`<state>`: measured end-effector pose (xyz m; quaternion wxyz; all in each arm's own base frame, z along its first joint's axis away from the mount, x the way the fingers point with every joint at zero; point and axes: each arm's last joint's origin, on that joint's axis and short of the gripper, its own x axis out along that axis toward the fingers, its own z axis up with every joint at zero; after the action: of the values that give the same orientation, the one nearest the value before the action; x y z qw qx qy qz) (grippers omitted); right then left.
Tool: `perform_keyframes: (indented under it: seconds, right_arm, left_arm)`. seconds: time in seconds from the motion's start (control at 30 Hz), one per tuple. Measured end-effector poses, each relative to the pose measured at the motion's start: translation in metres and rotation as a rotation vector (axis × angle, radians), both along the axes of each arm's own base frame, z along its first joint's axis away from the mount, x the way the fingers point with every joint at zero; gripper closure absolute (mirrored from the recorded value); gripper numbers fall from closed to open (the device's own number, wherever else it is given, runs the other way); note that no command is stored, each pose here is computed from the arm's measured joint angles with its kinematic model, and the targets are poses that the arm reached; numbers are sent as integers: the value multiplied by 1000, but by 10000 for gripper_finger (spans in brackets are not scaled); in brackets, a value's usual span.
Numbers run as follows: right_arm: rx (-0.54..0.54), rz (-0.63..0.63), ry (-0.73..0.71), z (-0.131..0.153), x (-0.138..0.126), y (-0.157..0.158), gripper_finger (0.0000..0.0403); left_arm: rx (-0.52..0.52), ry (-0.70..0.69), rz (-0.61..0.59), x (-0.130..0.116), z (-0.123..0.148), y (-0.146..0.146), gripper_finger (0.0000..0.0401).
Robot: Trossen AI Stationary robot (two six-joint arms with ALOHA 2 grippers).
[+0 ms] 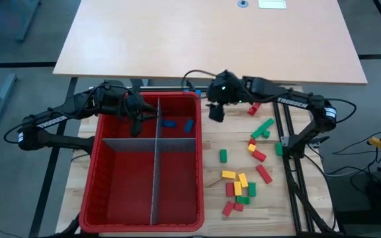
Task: Sort blocks
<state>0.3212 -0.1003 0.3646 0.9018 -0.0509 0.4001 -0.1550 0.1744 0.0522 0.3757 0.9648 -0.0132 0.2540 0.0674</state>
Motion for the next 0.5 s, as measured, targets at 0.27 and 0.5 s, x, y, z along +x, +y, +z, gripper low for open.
perform_keyframes:
  seconds: [0.27, 0.5]
  right_arm:
    - [47, -128, 62, -20, -37, -37, 178]
    - [114, -184, 34, -68, -58, -64, 172]
  left_arm:
    - [0, -1, 0, 0, 0, 0, 311]
    - [0, -1, 0, 0, 0, 0, 312]
